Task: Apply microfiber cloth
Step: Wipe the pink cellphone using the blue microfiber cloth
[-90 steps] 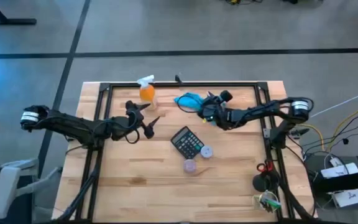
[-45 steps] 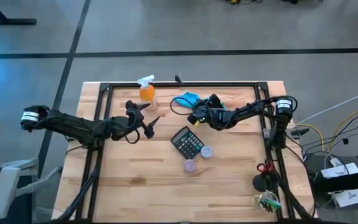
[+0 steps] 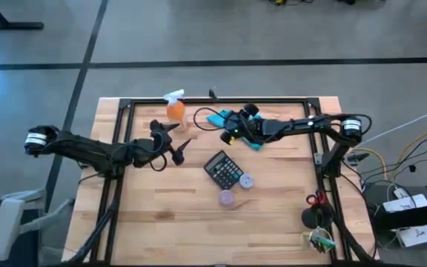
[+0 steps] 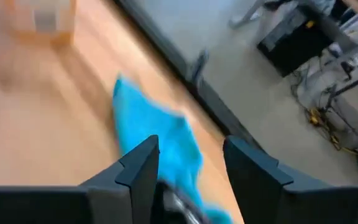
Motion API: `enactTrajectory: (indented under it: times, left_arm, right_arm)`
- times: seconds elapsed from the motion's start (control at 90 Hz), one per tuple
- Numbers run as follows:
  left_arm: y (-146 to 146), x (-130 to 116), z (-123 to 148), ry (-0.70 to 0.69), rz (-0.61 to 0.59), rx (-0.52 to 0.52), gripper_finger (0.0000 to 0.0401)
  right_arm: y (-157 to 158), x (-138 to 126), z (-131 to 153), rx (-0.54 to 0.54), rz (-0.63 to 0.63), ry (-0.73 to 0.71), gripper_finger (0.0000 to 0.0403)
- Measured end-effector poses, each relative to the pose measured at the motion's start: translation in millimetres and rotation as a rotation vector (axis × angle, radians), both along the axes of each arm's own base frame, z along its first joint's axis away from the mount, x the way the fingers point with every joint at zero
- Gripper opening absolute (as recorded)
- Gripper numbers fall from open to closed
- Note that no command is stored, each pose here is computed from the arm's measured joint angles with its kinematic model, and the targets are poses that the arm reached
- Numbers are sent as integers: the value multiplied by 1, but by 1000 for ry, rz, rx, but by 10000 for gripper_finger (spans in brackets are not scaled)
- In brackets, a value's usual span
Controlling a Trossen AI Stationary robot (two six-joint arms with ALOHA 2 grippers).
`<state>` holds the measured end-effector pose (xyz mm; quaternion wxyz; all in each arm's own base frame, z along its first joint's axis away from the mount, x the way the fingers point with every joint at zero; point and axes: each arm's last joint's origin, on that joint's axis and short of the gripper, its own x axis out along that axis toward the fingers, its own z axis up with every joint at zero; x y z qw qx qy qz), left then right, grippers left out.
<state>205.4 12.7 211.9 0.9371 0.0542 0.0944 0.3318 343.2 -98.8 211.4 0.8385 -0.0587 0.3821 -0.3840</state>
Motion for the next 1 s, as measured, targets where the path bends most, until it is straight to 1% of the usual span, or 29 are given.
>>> enactTrajectory:
  times: [0.111,0.233,0.278,0.456,0.533,0.7,0.844,1.0]
  left_arm:
    - [0,0,0,-3,-3,-4,347]
    - [-1,0,0,-5,-6,-7,347]
    - [-1,0,0,-2,-7,-7,347]
    - [-1,0,-1,0,-12,-13,347]
    - [-1,0,-1,-4,-14,-16,347]
    - [-1,0,-1,-8,-19,-23,347]
    - [-1,0,-1,-9,-19,-24,347]
    - [-1,0,-1,-10,-20,-27,347]
  right_arm:
    - [5,-13,-8,106,14,34,138]
    - [12,-29,-20,209,-3,56,124]
    - [15,-36,-26,232,-19,78,120]
    - [23,-57,-40,335,-75,43,106]
    - [27,-64,-48,365,-80,44,103]
    - [33,-68,-54,366,-51,61,112]
    - [33,-65,-59,353,45,77,125]
    - [28,-68,-74,354,34,118,120]
